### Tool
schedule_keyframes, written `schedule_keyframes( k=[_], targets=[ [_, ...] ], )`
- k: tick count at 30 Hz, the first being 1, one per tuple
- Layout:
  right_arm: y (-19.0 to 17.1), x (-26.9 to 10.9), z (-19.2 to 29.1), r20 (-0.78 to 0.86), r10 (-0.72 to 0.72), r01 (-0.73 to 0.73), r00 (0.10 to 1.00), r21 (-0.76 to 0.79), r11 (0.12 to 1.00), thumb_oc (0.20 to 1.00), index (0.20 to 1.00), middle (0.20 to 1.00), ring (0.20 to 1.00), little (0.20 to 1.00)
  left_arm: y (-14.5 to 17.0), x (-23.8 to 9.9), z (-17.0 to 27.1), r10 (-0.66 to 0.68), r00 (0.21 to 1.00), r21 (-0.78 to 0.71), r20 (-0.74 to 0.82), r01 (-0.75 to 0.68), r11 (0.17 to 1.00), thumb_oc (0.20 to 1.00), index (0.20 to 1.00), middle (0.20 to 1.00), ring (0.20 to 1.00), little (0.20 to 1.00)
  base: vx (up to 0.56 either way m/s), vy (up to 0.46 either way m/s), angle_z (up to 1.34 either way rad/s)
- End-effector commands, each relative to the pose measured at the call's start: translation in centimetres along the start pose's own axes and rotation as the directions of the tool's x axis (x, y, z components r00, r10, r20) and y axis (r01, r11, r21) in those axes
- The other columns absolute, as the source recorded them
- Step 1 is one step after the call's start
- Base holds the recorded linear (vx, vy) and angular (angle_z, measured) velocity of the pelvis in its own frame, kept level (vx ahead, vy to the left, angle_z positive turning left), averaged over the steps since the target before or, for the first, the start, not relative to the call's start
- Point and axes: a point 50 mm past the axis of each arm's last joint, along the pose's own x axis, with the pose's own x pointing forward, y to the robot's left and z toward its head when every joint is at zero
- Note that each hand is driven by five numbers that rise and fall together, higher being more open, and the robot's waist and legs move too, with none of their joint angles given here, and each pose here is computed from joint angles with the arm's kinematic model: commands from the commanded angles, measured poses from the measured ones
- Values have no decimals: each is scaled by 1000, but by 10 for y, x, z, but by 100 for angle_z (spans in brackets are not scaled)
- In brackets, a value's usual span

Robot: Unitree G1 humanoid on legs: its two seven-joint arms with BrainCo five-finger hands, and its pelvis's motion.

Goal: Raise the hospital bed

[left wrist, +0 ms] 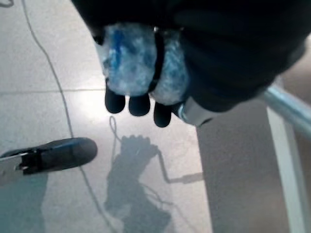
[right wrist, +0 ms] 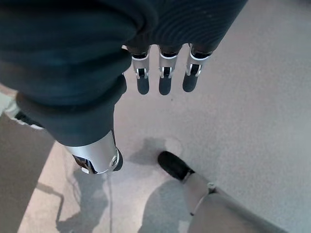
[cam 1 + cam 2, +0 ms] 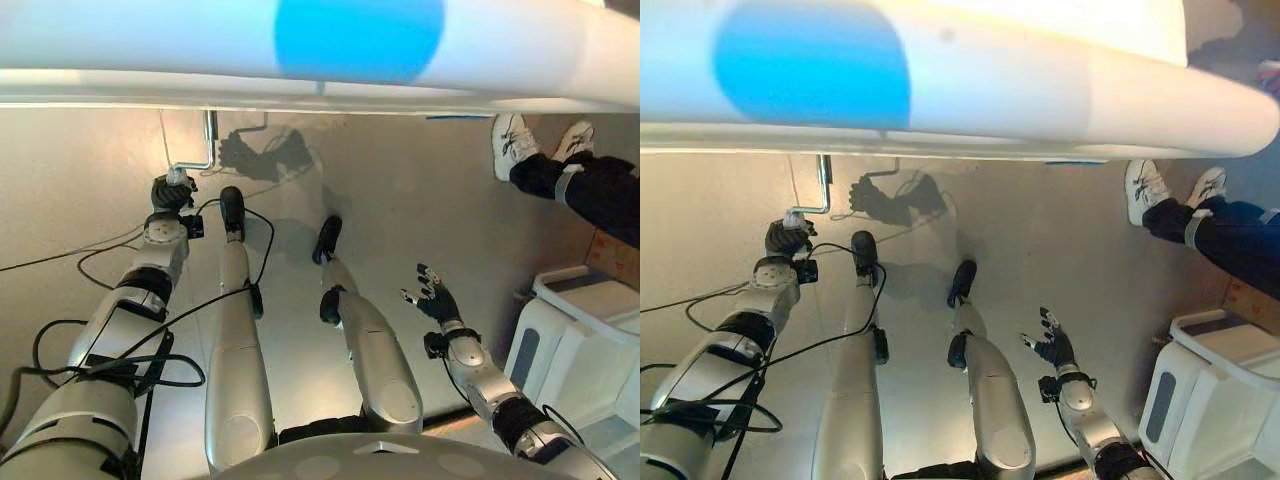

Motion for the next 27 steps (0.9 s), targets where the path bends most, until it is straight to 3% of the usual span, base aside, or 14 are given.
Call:
schedule_keyframes(
  k=[1,14,27],
  targets=[
    [-17,-5,12,79,-31,32,996,-12,999,1000,1000,1000,1000,1000,3,12,59,56,986,-37,157,-50,998,200,200,200,200,200,-16,-56,-20],
    [-15,-4,21,129,-33,36,991,-19,999,1000,1000,1000,1000,1000,-13,13,90,50,973,-23,225,-46,999,200,200,200,200,200,-4,-36,-18],
    [-19,-3,23,141,-3,16,990,-88,996,1000,1000,1000,1000,1000,-64,-3,103,-80,950,-37,300,95,995,200,200,200,200,200,-1,-36,-19]
  ],
)
